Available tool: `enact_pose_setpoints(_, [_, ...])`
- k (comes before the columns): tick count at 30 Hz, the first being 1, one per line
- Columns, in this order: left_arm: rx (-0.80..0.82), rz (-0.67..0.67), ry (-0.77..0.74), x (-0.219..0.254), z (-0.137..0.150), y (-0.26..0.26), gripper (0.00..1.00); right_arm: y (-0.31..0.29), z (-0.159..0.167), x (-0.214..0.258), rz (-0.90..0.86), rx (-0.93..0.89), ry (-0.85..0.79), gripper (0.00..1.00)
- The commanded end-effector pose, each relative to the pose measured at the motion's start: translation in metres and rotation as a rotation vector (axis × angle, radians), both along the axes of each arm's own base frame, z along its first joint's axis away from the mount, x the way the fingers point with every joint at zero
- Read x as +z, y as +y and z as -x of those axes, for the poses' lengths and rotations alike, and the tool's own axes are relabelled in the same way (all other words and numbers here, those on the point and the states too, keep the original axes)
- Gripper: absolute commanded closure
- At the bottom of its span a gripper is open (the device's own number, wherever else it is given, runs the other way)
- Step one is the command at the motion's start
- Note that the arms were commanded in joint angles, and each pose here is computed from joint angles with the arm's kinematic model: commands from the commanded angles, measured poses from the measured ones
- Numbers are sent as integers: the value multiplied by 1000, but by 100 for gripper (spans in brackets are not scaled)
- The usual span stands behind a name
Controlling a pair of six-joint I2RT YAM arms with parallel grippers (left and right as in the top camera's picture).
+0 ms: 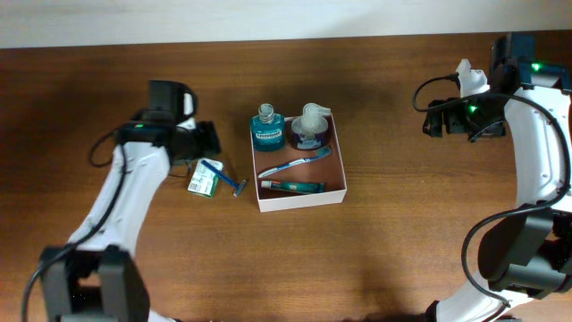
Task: Pack container
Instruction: 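Move the left gripper down over the blue razor handle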
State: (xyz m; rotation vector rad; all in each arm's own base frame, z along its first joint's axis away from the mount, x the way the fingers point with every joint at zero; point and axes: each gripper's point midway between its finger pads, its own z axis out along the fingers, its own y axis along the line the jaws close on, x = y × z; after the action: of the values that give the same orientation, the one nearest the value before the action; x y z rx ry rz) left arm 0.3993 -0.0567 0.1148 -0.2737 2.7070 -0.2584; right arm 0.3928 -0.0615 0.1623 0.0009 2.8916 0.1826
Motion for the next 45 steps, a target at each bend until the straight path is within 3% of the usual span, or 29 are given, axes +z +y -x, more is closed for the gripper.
enact_pose_setpoints(1, [-30, 1, 83, -31, 6, -14, 39, -3, -1, 11, 10, -15, -30, 2])
enact_pose_setpoints(21, [62, -45, 142, -58, 4, -4, 50, -3, -1, 11, 11, -15, -30, 1])
enact_pose_setpoints(37, [161, -171, 111, -57, 3, -1, 50, -3, -1, 11, 11, -15, -30, 1])
enact_pose_setpoints(45, [219, -161, 116, -58, 4, 1, 52, -3, -1, 11, 11, -15, -30, 1])
